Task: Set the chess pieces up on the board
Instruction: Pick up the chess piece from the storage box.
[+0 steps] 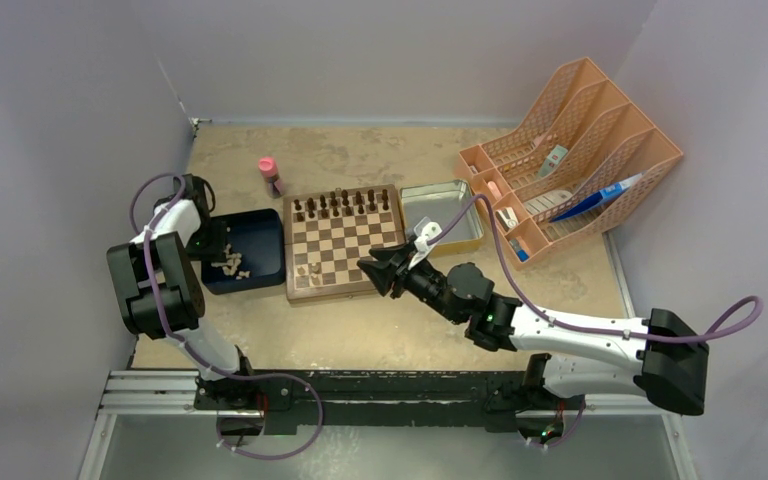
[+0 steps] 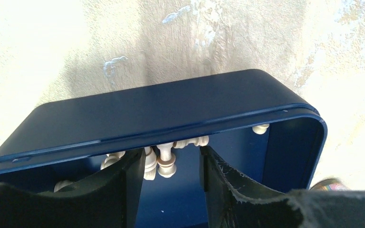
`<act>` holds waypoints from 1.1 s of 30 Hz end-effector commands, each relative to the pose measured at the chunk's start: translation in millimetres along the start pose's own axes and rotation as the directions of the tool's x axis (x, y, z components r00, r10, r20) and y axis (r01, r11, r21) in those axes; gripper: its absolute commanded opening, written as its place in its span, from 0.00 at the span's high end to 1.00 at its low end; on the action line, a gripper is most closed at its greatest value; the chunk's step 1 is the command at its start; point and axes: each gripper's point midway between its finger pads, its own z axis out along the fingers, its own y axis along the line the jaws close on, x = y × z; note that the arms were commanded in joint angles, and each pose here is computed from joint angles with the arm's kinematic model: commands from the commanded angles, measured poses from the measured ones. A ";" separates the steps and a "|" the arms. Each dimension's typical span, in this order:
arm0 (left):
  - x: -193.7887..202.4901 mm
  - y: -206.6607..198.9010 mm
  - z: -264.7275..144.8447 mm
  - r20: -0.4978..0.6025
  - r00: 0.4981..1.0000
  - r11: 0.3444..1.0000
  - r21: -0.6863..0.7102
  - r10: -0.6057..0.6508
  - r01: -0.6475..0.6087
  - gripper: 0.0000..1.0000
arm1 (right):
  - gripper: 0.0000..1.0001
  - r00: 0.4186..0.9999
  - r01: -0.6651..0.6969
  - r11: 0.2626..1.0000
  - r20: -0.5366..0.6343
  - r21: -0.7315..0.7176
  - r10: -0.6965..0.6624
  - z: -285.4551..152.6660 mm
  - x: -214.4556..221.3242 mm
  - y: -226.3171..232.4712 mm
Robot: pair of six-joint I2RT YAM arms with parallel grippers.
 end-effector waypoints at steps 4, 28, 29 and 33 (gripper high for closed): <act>6.1 -21.7 2.6 -0.040 0.998 0.994 0.097 0.057 -0.053 0.55 | 0.60 0.997 -0.010 1.000 0.078 -0.003 0.011 -2.2 -25.8 2.7; 27.0 -8.9 7.4 -0.091 0.989 0.992 0.040 0.120 -0.117 0.65 | 0.60 0.997 -0.004 1.000 0.077 0.000 0.004 0.8 -24.4 2.6; 28.3 -8.4 8.1 -0.098 0.988 0.993 0.035 0.118 -0.115 0.66 | 0.60 0.997 -0.004 1.000 0.077 -0.002 0.004 0.9 -24.6 3.0; 29.9 -8.6 8.1 -0.108 0.988 0.993 0.031 0.113 -0.110 0.70 | 0.60 0.997 -0.004 1.000 0.078 0.000 0.004 0.7 -25.2 2.7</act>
